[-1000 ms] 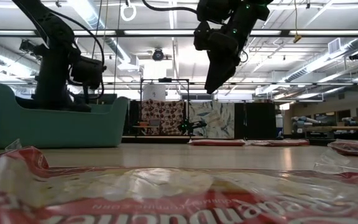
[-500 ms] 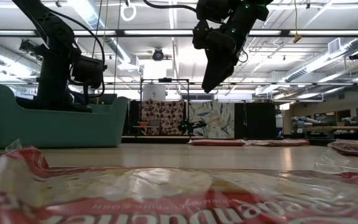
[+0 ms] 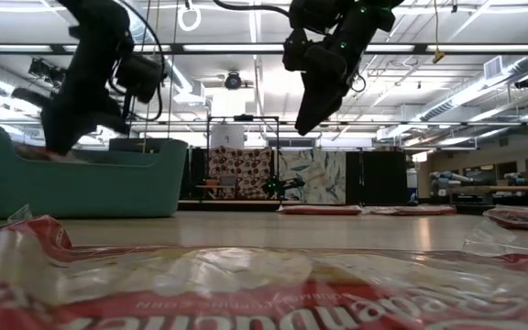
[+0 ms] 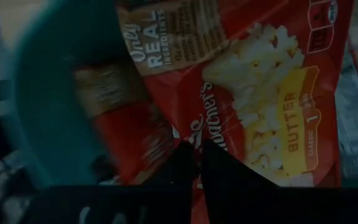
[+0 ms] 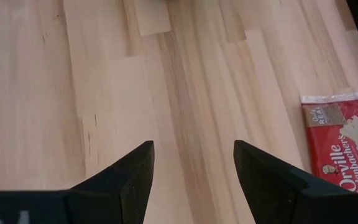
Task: Sort popcorn bags into baskets
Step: Put the popcorn bag into the green bin, then adjust the popcorn bag in the green bin
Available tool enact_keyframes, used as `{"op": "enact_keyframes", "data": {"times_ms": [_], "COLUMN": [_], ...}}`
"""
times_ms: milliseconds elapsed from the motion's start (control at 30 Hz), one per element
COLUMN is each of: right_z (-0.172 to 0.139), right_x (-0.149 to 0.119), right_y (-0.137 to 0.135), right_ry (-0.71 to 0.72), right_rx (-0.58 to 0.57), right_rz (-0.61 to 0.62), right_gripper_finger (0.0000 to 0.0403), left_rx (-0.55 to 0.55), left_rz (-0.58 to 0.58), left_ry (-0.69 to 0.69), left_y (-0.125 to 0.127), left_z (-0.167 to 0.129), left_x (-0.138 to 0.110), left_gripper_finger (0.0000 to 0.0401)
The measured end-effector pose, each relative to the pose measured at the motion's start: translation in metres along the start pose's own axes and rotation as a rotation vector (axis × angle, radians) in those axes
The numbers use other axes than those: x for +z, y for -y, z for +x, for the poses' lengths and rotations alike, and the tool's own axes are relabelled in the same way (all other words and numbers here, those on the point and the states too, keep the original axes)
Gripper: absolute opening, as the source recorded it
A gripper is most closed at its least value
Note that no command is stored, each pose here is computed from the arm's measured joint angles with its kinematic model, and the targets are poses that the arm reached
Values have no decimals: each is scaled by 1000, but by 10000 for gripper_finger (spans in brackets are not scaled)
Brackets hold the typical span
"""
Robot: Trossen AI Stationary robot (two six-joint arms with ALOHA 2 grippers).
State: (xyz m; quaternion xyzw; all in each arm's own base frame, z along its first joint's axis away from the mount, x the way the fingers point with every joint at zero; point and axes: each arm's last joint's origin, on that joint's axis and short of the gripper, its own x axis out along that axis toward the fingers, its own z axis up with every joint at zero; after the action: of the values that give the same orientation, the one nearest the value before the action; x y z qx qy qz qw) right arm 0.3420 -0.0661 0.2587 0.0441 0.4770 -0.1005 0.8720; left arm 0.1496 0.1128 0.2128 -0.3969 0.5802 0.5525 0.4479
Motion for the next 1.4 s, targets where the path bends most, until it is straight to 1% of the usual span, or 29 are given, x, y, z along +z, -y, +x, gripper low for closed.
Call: {"op": "enact_keyframes", "data": {"times_ms": [100,133,200,267,333,400,467,567,633,700,767,800,867,1000,1033,1100,1200,1300,1367,1400], "right_z": [0,0,0,0,0,0,0,0,0,0,0,0,0,0,0,0,0,0,0,0], "right_x": [2,2,2,3,3,3,3,4,4,4,4,3,2,-2,-3,-3,-3,-4,-4,-4], "right_y": [3,4,6,7,7,6,6,5,5,4,4,4,4,3,3,3,3,3,3,3], "right_ry": [16,19,22,27,26,26,27,40,44,45,40,35,20,-22,-29,-31,-31,-35,-37,-37], "right_rx": [-5,-6,-9,-10,-10,-3,11,41,57,69,70,70,73,79,80,82,82,82,82,82], "right_rz": [8,10,9,1,-10,-28,-47,-74,-94,-110,-114,-115,-116,-117,-117,-117,-117,-117,-117,-117], "right_gripper_finger": [226,226,226,226,226,226,226,226,226,226,226,226,226,226,226,226,226,226,226,226], "left_rx": [26,55,154,205,207,246,259,237,181,98,36,25,59,175,171,125,115,64,-9,-66], "left_rz": [21,23,21,9,-39,-68,-113,-200,-250,-285,-309,-322,-341,-360,-352,-342,-298,-274,-259,-258], "left_ry": [-14,-16,-6,50,77,116,160,199,216,218,182,168,127,16,7,23,13,7,41,73], "left_y": [-4,-7,-13,-13,-10,-9,0,7,16,24,29,30,24,7,6,9,9,12,19,24], "left_z": [-17,-21,-26,-27,-24,-23,-18,-15,-9,-4,6,12,24,40,40,35,32,21,9,3], "left_x": [0,-2,-6,-9,-11,-14,-18,-24,-27,-29,-29,-28,-29,-32,-31,-27,-26,-23,-18,-15], "left_gripper_finger": [19,19,19,19,19,19,19,20,20,21,27,31,42,68,75,88,109,132,145,151]}}
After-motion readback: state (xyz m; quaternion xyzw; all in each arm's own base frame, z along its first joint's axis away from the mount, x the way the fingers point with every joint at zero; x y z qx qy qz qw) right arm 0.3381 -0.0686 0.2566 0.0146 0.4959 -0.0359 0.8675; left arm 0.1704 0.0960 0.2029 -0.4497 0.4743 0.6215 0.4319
